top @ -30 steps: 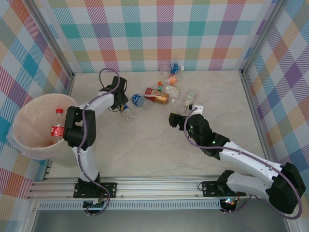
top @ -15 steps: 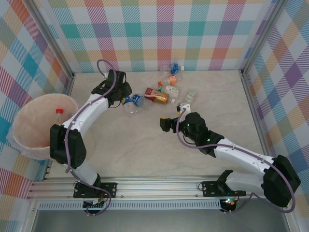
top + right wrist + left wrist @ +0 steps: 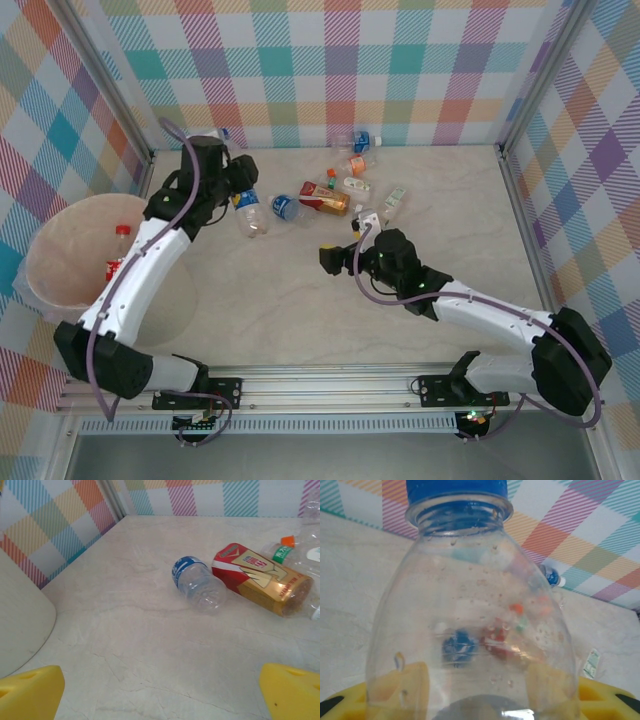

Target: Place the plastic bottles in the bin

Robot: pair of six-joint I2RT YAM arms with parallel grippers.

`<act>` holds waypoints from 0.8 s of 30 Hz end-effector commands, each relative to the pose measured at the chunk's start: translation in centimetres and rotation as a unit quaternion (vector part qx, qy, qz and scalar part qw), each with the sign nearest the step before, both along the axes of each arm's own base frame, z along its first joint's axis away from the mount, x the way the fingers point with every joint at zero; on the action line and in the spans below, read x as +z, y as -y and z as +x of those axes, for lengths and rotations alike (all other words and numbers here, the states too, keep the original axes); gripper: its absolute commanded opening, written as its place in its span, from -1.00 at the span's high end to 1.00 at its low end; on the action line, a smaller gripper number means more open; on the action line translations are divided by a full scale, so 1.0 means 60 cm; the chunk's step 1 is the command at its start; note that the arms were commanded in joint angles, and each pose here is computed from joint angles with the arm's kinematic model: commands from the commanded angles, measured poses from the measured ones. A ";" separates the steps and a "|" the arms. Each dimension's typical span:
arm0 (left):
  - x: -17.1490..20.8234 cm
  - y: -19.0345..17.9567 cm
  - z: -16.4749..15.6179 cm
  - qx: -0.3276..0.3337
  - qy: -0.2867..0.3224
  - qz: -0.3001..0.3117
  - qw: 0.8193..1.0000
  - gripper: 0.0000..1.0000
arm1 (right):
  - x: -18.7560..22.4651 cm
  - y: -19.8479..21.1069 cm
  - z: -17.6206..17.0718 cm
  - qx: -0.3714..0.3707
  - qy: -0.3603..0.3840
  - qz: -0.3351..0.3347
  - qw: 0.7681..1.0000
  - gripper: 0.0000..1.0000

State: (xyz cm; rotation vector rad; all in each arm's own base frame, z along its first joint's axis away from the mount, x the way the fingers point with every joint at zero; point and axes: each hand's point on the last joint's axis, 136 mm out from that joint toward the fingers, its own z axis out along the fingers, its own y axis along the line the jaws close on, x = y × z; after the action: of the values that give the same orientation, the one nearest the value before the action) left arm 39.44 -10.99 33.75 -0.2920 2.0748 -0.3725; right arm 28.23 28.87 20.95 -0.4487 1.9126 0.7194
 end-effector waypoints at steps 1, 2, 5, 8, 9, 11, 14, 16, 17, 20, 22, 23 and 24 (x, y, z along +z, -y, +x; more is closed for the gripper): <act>0.074 -0.005 -0.039 -0.015 0.041 0.002 0.999 -0.02 | 0.049 -0.027 0.000 0.025 0.041 0.021 0.999 -0.99; 0.094 -0.005 -0.049 -0.023 0.052 -0.001 0.998 -0.02 | 0.047 -0.029 0.001 0.025 0.042 0.019 0.999 -1.00; 0.147 -0.012 -0.075 -0.030 0.083 -0.002 0.996 -0.02 | 0.047 -0.031 0.003 0.024 0.042 0.018 0.999 -0.99; 0.192 -0.032 -0.098 -0.015 0.116 0.003 0.993 -0.01 | 0.047 -0.031 0.006 0.019 0.042 0.019 0.999 -0.99; 0.206 -0.040 -0.106 -0.008 0.128 0.007 0.992 -0.01 | 0.047 -0.031 0.006 0.019 0.042 0.020 0.999 -0.99; 0.230 -0.056 -0.119 0.008 0.149 0.015 0.989 0.00 | 0.047 -0.033 0.005 0.022 0.045 0.019 0.999 -0.99; 0.260 -0.093 -0.136 0.054 0.174 0.039 0.983 0.00 | 0.047 -0.033 0.005 0.023 0.047 0.019 0.998 -0.99; 0.277 -0.125 -0.146 0.095 0.186 0.065 0.976 0.00 | 0.045 -0.031 0.007 0.019 0.046 0.017 0.999 -0.99; 0.286 -0.141 -0.152 0.114 0.194 0.081 0.971 0.00 | 0.045 -0.031 0.007 0.018 0.046 0.017 0.999 -0.99; 0.299 -0.176 -0.157 0.155 0.195 0.128 0.960 -0.05 | 0.046 -0.030 0.009 0.013 0.045 0.016 0.999 -0.99; 0.297 -0.200 -0.157 0.183 0.175 0.157 0.955 -0.05 | 0.047 -0.029 0.011 0.010 0.047 0.020 0.999 -1.00; 0.293 -0.214 -0.157 0.199 0.161 0.171 0.951 -0.05 | 0.049 -0.029 0.012 0.008 0.049 0.022 0.998 -0.99; 0.289 -0.226 -0.158 0.213 0.151 0.183 0.948 -0.04 | 0.049 -0.029 0.012 0.007 0.050 0.024 0.998 -0.99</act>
State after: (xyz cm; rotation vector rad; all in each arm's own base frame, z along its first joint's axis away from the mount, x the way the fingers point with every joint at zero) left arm 30.66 -0.59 51.33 -0.3670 1.6577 0.0022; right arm 28.47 29.97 21.53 -0.4821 1.8783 0.7161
